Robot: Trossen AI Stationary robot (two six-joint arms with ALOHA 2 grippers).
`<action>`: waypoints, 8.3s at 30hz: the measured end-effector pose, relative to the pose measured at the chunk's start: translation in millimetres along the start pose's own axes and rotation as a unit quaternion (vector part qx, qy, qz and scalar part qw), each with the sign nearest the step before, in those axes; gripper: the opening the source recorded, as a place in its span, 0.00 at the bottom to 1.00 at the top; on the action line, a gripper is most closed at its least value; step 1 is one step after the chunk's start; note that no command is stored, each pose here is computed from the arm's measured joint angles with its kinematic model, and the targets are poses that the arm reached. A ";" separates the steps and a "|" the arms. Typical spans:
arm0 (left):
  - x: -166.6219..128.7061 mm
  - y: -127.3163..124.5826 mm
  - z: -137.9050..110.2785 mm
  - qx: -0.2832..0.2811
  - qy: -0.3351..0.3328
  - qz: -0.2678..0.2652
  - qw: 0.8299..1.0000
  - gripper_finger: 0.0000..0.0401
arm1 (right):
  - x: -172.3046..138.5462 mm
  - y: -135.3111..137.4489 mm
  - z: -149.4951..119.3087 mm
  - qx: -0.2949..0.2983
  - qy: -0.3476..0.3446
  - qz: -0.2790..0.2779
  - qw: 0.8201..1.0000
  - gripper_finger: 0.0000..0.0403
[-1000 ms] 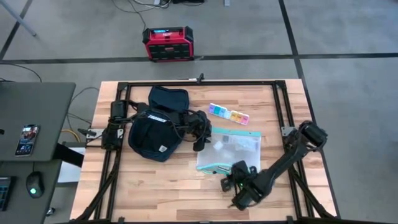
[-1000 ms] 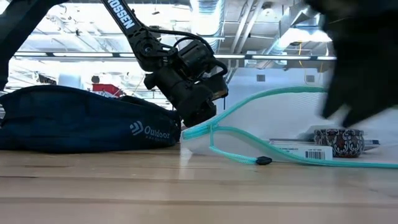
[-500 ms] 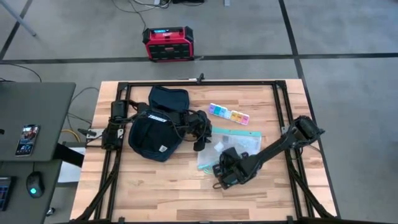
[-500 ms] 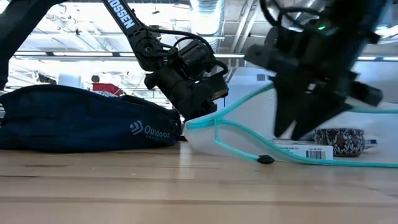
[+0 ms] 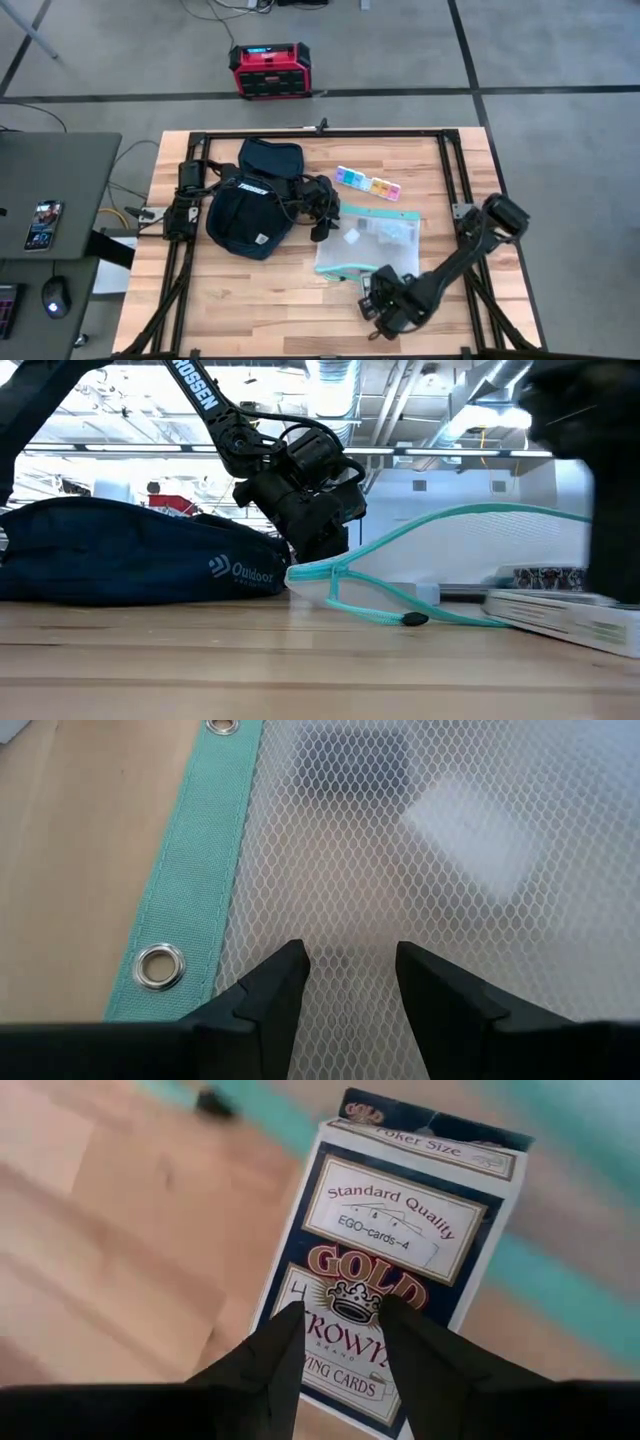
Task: Unpack backpack
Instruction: Remove the game card from the zip bag, then remove the scented candle from the zip bag
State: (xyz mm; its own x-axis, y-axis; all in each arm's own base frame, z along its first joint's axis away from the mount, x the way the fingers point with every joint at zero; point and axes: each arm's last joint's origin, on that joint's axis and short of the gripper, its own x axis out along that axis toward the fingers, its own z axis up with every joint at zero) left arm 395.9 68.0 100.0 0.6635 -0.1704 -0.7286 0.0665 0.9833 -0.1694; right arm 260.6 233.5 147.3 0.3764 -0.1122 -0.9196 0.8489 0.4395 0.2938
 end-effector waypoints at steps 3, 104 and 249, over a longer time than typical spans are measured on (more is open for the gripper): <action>0.0 -0.1 0.0 0.000 0.000 0.000 1.000 0.37 | -5.8 1.0 -9.7 -0.009 0.011 0.011 1.000 0.33; -87.4 -182.5 37.8 0.036 -0.058 0.030 0.997 0.37 | -33.9 12.0 -4.6 0.027 0.032 -0.011 0.999 0.85; 15.0 -216.2 67.7 0.178 0.010 0.172 0.969 0.62 | -132.1 -78.7 55.7 -0.199 -0.139 -0.019 0.970 0.63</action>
State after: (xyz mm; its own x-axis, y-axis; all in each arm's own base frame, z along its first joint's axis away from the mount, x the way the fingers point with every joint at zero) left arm 441.9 -142.8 170.7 0.6773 0.1736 -0.7150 0.0991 0.9414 0.3224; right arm 164.8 164.1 260.2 0.4801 -0.3463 -0.8060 0.6746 0.7331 0.0869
